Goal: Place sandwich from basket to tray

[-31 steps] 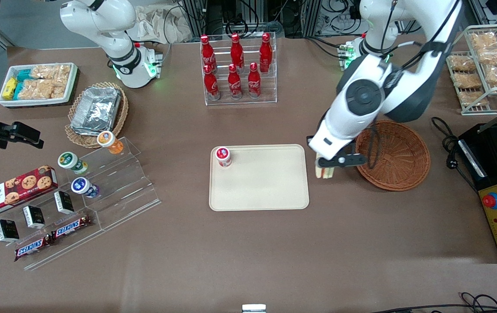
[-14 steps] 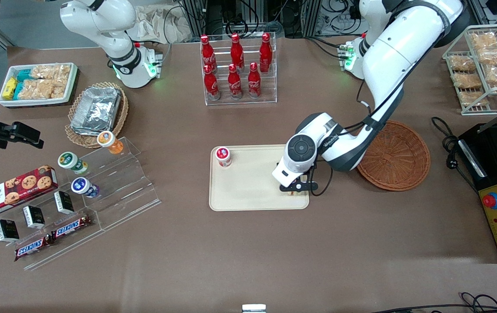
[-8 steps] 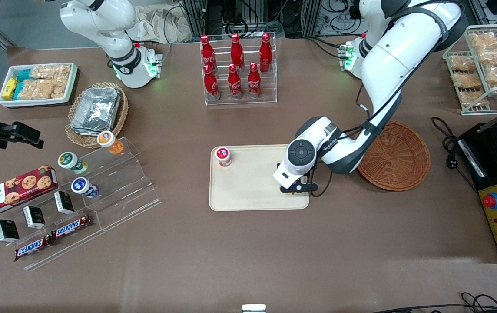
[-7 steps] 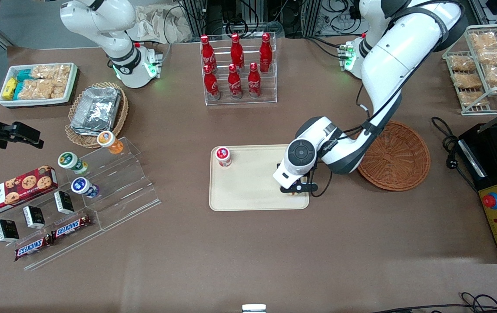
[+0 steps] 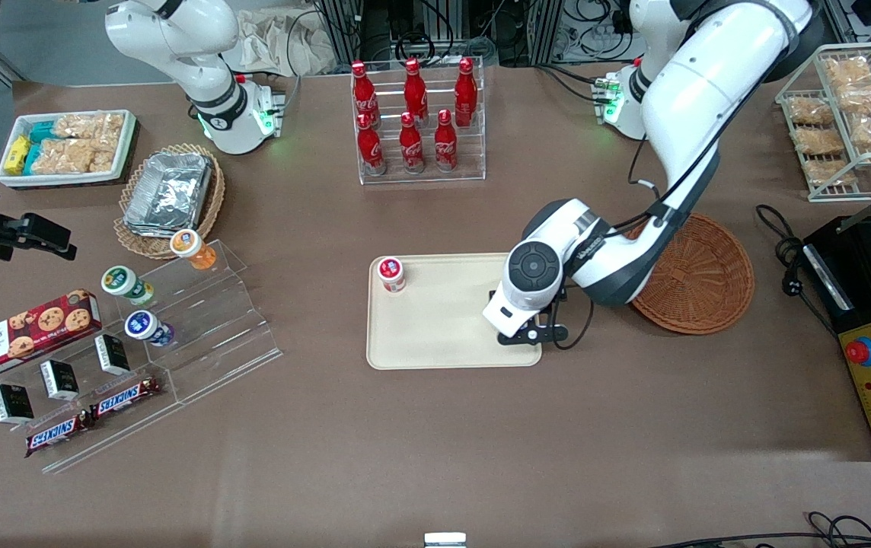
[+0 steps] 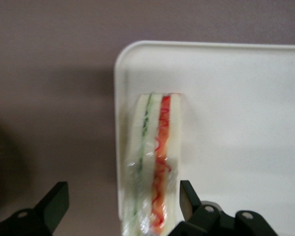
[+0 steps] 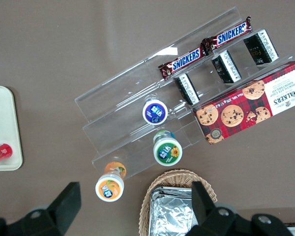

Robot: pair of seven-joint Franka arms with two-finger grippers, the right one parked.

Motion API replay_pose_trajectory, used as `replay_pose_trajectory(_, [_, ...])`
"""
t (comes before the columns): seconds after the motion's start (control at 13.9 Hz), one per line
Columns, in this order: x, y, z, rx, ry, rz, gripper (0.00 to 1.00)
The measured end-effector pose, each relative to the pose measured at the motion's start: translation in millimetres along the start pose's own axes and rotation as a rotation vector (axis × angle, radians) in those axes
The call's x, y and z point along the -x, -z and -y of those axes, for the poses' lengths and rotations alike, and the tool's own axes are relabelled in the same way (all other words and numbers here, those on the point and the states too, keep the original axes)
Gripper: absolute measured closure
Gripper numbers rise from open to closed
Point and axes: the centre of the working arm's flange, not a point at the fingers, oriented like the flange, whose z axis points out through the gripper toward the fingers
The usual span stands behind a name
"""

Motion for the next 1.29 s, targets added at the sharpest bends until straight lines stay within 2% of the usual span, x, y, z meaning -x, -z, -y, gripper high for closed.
replay_pose_trajectory(0.22, [6,59,13,-0.018,0.021,-0.035,0.0])
replay_pose_trajectory(0.5, [11,125,68,-0.046,0.017,-0.038,0.0])
replay_pose_trajectory(0.93, [-14,191,218,0.002,-0.046,-0.034,0.0])
replay_pose_trajectory(1.08, [-18,201,257,0.028,-0.048,-0.036,0.0])
replay_pose_trajectory(1.29, [-21,209,304,0.047,-0.064,-0.044,0.0])
